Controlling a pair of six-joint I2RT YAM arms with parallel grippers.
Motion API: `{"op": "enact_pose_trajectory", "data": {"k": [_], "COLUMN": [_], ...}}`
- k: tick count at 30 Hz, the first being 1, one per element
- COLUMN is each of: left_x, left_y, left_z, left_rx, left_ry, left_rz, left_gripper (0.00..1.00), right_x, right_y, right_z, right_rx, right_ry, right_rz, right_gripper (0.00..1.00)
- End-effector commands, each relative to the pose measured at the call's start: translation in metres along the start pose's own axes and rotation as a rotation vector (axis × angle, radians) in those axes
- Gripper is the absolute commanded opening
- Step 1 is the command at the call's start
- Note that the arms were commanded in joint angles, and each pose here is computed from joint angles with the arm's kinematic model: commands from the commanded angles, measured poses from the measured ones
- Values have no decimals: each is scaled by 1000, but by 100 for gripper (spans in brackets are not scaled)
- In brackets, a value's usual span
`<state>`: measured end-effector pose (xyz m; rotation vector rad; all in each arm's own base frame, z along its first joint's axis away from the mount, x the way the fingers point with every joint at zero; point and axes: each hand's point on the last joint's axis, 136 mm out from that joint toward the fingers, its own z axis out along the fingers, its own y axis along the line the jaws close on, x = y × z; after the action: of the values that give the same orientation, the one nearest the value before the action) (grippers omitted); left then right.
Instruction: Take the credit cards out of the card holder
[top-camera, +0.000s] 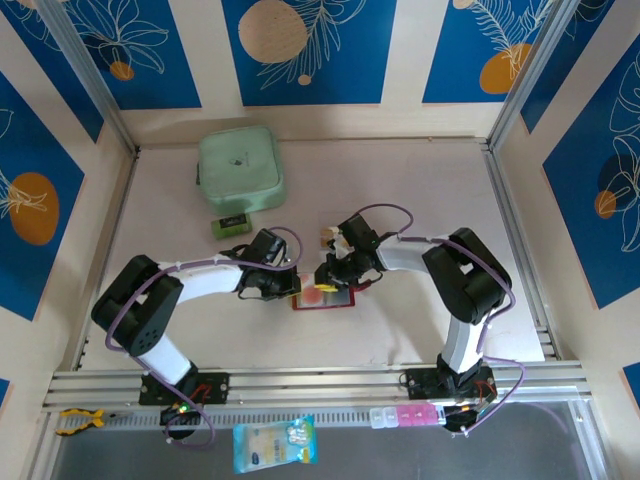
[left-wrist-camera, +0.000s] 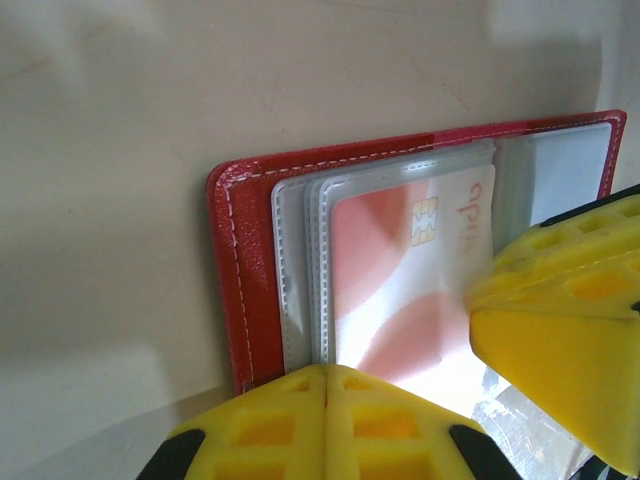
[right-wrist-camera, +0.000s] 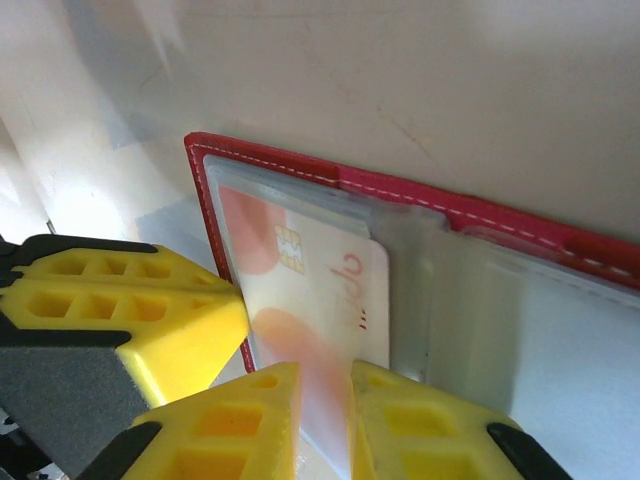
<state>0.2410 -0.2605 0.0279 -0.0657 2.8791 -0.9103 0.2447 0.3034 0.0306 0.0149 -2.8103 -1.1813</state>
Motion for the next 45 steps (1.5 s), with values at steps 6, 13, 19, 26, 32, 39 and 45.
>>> {"op": "enact_pose_trajectory", "data": {"k": [6, 13, 19, 26, 32, 39, 45], "left_x": [5, 9, 10, 10, 6, -3, -5], "left_y": [12, 18, 21, 21, 15, -5, -24], "left_z": [5, 7, 7, 6, 2, -9, -11], "left_rx": [-34, -52, -58, -58, -49, -13, 21], "left_ry": [27, 41, 42, 44, 34, 15, 22], "left_rz": [-7, -14, -20, -18, -11, 14, 43], "left_gripper": [4, 4, 4, 4, 4, 4, 4], "right_x": [4, 2, 1, 0, 1, -1, -3], "right_y": [3, -15, -18, -14, -12, -4, 6], "right_z": [8, -1, -7, -13, -15, -19, -28], "right_rx": [-24, 105, 150, 164, 160, 136, 84], "right_ry": [44, 7, -6, -14, -14, -36, -61], "right_rz": [-4, 4, -13, -36, -33, -51, -54], "right_gripper": [20, 21, 21, 21, 21, 21, 22]}}
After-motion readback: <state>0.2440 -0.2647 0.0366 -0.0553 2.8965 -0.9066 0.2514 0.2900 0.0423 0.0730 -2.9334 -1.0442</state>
